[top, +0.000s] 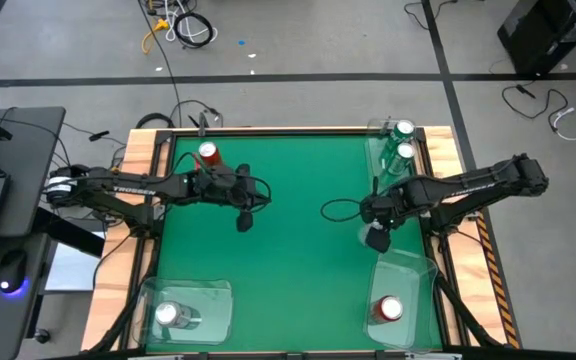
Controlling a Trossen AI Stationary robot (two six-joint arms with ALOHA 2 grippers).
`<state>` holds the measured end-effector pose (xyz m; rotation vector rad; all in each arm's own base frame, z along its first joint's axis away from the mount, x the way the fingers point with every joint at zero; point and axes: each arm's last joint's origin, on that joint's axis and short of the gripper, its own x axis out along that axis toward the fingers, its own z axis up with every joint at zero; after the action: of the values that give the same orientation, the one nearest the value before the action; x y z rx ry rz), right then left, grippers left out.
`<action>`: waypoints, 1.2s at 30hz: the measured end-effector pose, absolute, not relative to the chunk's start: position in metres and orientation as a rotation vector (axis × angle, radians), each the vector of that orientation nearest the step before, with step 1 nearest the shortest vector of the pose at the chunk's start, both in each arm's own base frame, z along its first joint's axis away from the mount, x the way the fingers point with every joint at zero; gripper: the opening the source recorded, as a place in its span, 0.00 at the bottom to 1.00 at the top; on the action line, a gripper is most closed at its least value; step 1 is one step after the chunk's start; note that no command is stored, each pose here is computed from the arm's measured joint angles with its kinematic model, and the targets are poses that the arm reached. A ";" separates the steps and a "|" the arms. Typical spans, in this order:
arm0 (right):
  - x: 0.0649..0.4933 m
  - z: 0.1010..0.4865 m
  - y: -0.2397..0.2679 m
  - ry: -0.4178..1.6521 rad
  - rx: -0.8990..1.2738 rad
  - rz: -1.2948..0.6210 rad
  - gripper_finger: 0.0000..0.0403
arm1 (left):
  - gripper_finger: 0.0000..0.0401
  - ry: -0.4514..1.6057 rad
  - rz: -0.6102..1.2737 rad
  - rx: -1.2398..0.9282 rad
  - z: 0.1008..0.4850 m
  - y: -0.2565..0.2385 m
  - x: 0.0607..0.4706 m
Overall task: Sort soda cans
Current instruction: Put the red-silver soda can into the bottom left transparent bin
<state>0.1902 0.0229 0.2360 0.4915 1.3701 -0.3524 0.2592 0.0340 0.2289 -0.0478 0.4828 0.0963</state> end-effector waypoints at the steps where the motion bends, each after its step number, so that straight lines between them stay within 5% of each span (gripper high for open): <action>1: 0.194 0.239 0.021 1.340 0.493 -0.346 0.72 | 0.00 0.497 0.096 -0.044 0.232 0.034 0.260; 6: 0.221 0.262 0.010 1.161 0.511 -0.303 0.72 | 0.00 0.562 0.092 0.014 0.251 0.032 0.264; 21: 0.385 0.290 -0.009 1.187 0.129 -0.068 0.72 | 0.00 0.542 0.158 0.016 0.298 0.022 0.218; 36: 0.471 0.238 -0.011 1.363 0.086 0.076 0.72 | 0.00 0.607 0.182 -0.018 0.308 0.008 0.171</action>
<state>0.4710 -0.0114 0.2376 0.0855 1.3631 0.0765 0.1713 0.0083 0.3082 -0.0185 0.6074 0.1824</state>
